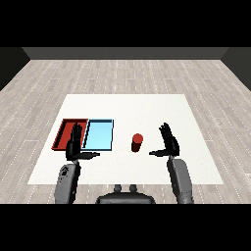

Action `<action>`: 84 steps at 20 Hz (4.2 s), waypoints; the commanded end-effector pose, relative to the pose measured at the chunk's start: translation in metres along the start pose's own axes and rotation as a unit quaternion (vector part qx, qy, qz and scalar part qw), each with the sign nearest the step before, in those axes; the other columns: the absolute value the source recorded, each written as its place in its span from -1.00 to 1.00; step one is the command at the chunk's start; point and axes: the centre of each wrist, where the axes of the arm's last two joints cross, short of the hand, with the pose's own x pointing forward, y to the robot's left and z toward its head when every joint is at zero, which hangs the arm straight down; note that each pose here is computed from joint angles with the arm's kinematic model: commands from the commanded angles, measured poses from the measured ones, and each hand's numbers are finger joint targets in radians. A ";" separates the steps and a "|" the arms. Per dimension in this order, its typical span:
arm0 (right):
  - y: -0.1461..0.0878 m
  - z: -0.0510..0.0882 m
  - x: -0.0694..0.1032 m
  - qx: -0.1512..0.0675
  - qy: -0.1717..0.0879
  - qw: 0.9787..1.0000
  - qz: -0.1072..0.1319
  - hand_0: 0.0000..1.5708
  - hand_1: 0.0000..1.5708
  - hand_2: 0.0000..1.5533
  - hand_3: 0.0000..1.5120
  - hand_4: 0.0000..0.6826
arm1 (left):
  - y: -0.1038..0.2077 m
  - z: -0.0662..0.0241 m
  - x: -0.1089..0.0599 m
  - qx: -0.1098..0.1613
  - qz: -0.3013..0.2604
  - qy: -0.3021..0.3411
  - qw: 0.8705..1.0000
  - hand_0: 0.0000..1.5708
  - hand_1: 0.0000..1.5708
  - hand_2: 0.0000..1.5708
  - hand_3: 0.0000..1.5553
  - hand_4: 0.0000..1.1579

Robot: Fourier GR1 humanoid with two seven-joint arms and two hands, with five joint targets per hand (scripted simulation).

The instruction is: Pick the red can and put it in the red box

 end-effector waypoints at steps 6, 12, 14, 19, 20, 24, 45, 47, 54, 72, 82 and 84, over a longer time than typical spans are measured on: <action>0.027 -0.020 -0.024 -0.001 0.006 1.000 -0.013 -1.00 -1.00 -1.00 -1.00 -1.00 | -0.005 0.0098 0.012 -0.001 -0.011 -0.005 1.000 -1.00 -1.00 -1.00 -1.00 -1.00; 0.052 -0.014 -0.040 -0.001 0.018 0.999 -0.027 -1.00 -1.00 -1.00 -1.00 -1.00 | -0.004 -0.0064 0.007 0.005 0.006 -0.005 1.000 -1.00 -1.00 -1.00 -1.00 -1.00; 0.042 -0.001 -0.050 0.014 0.019 0.999 -0.042 -1.00 -1.00 -1.00 -1.00 -1.00 | 0.004 0.0080 -0.003 -0.003 0.018 0.008 1.000 -1.00 -1.00 -1.00 -1.00 -1.00; 0.054 -0.008 -0.038 0.006 0.027 0.998 -0.048 -1.00 -1.00 -1.00 -1.00 -1.00 | 0.012 0.0007 -0.010 0.000 0.024 0.000 1.000 -1.00 -1.00 -1.00 -1.00 -1.00; 0.077 -0.016 -0.050 0.011 0.024 0.999 -0.039 -1.00 -1.00 -1.00 -1.00 -1.00 | -0.007 0.0020 0.004 -0.007 0.024 0.006 1.000 -1.00 -1.00 -1.00 -1.00 -1.00; 0.068 0.011 -0.071 0.001 0.036 0.998 -0.042 -1.00 -1.00 -1.00 -1.00 -1.00 | -0.009 0.0168 0.003 -0.001 0.012 0.004 1.000 -1.00 -1.00 -1.00 -1.00 -1.00; 0.101 -0.012 -0.069 0.015 0.045 0.996 -0.075 -1.00 -1.00 -1.00 -1.00 -1.00 | 0.021 0.0051 0.002 -0.002 0.019 0.001 1.000 -1.00 -1.00 -1.00 -1.00 -1.00; 0.093 -0.016 -0.071 0.010 0.039 0.997 -0.070 -1.00 -1.00 -1.00 -1.00 -1.00 | -0.009 0.0047 -0.002 -0.007 0.006 0.001 1.000 -1.00 -1.00 -1.00 -1.00 -1.00; 0.107 -0.027 -0.085 0.016 0.054 0.995 -0.084 -1.00 -1.00 -1.00 -1.00 -1.00 | 0.006 -0.0107 -0.010 -0.005 0.015 -0.005 1.000 -1.00 -1.00 -1.00 -1.00 -1.00; 0.115 -0.052 -0.076 -0.044 0.117 0.992 0.030 1.00 1.00 0.94 0.93 0.71 | -0.006 0.0072 0.004 0.000 0.004 -0.003 1.000 -1.00 -1.00 -1.00 -1.00 -1.00; 0.125 -0.042 -0.069 -0.067 0.136 0.987 0.045 1.00 1.00 0.92 0.90 0.69 | 0.009 -0.0047 0.021 -0.005 0.007 0.000 1.000 -1.00 -1.00 -1.00 -1.00 -1.00; 0.108 -0.055 -0.066 -0.059 0.138 0.988 0.048 1.00 1.00 0.92 0.89 0.69 | -0.008 0.0204 0.013 0.005 0.003 -0.004 1.000 -1.00 -1.00 -1.00 -1.00 -1.00</action>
